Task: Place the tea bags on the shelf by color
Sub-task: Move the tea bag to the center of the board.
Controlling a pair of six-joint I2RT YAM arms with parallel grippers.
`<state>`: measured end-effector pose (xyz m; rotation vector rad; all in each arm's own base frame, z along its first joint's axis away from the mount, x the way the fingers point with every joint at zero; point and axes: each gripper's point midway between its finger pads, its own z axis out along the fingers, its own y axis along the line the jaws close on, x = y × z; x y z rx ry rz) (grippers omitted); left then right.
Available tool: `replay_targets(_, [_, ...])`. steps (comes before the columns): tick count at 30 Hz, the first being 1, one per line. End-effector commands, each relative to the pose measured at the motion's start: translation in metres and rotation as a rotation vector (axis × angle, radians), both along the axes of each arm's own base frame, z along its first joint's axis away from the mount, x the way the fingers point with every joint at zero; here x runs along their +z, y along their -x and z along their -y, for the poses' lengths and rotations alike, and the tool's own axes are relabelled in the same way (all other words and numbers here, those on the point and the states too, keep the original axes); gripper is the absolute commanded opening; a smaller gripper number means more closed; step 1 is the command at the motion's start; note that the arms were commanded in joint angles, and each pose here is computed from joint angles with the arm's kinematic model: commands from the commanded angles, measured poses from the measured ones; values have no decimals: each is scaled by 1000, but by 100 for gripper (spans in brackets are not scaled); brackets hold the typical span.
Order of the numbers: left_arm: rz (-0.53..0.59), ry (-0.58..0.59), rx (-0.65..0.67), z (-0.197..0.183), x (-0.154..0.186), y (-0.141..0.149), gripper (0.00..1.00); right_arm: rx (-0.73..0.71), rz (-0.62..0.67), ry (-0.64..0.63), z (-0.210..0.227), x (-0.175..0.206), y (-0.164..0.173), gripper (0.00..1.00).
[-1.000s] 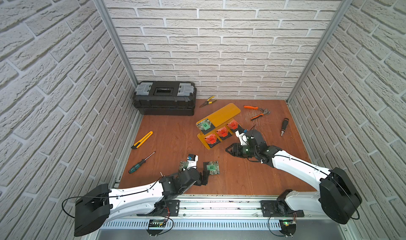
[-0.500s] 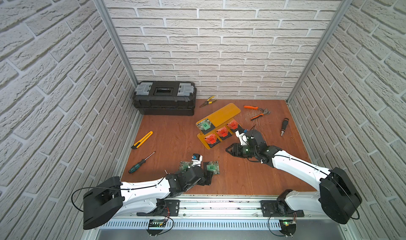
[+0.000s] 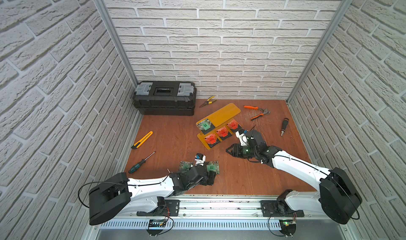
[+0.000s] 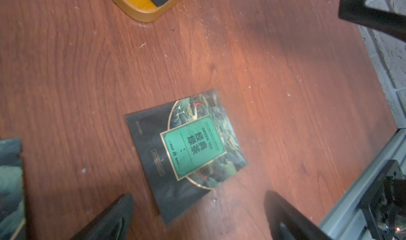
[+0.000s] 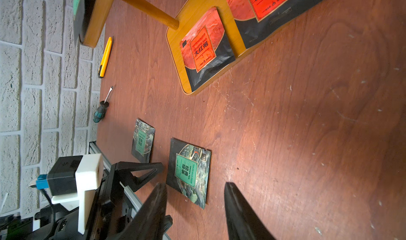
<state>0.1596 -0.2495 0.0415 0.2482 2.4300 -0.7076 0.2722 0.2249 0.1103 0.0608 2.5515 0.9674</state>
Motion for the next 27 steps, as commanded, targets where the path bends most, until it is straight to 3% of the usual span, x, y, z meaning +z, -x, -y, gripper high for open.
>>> replay_targets(1, [18, 50, -32, 17, 13, -4, 98, 8, 23, 14, 3, 1, 3, 47])
replay_targets(27, [-17, 73, -172, 66, 13, 5, 98, -14, 17, 79, 17, -7, 8, 46])
